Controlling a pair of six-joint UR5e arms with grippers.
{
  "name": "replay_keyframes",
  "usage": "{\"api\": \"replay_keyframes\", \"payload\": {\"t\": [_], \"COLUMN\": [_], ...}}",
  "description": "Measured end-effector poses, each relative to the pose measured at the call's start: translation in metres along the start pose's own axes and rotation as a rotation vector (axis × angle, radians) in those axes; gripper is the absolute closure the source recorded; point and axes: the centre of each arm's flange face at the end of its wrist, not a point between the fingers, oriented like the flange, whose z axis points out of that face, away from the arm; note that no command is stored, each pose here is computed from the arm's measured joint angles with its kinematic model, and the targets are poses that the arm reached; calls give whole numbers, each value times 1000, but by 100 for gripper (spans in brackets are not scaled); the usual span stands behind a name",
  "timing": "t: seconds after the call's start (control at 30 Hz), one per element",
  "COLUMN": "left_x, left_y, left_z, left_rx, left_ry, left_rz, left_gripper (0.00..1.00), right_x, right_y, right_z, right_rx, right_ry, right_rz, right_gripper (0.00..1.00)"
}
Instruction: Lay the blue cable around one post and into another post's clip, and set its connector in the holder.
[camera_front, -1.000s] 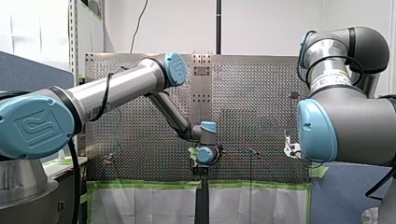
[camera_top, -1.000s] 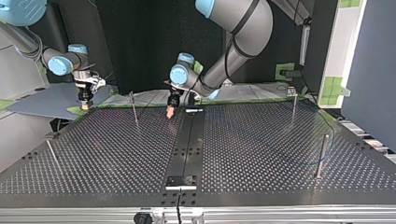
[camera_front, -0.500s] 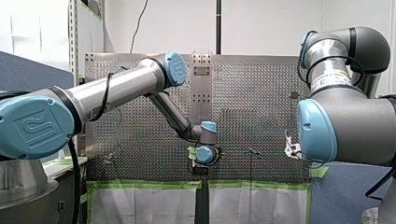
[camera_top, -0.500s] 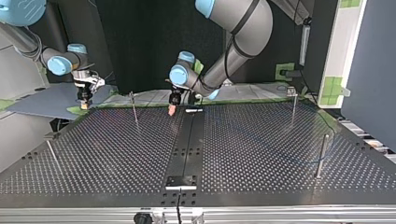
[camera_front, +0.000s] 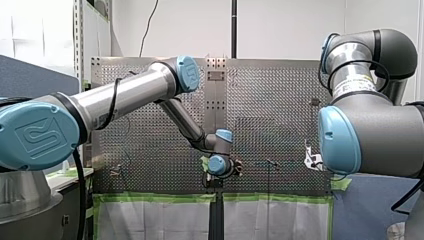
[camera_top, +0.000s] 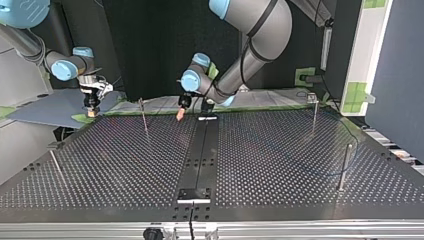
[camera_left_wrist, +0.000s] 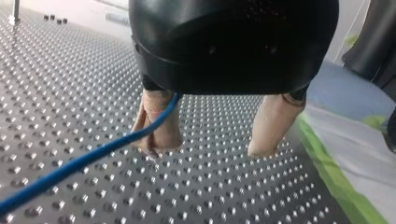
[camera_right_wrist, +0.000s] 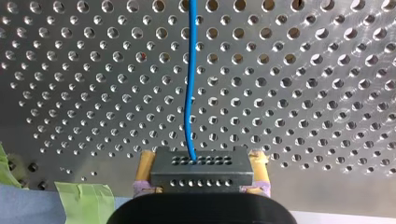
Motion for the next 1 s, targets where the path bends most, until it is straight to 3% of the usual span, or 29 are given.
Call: {"api": "replay_keyframes", "payload": {"t": [0.33,0.63,1.0], "left_x": [-16,-43,-19], "left_y": [-11,-10,-7], "left_z": [-6,-20,-47], "left_rx": [80,92,79], "left_ry": [-10,-59,62], "left_rz": [42,0,63], "left_gripper": [0,0,0], "right_x": [-1,-2,-4], "right_y": [1,2,2], "right_z": [0,0,0], "right_rx": [-1,-2,-3], "right_ry": [-2,0,-3], "right_rz": [3,9,13], "right_gripper": [100,100,100]}}
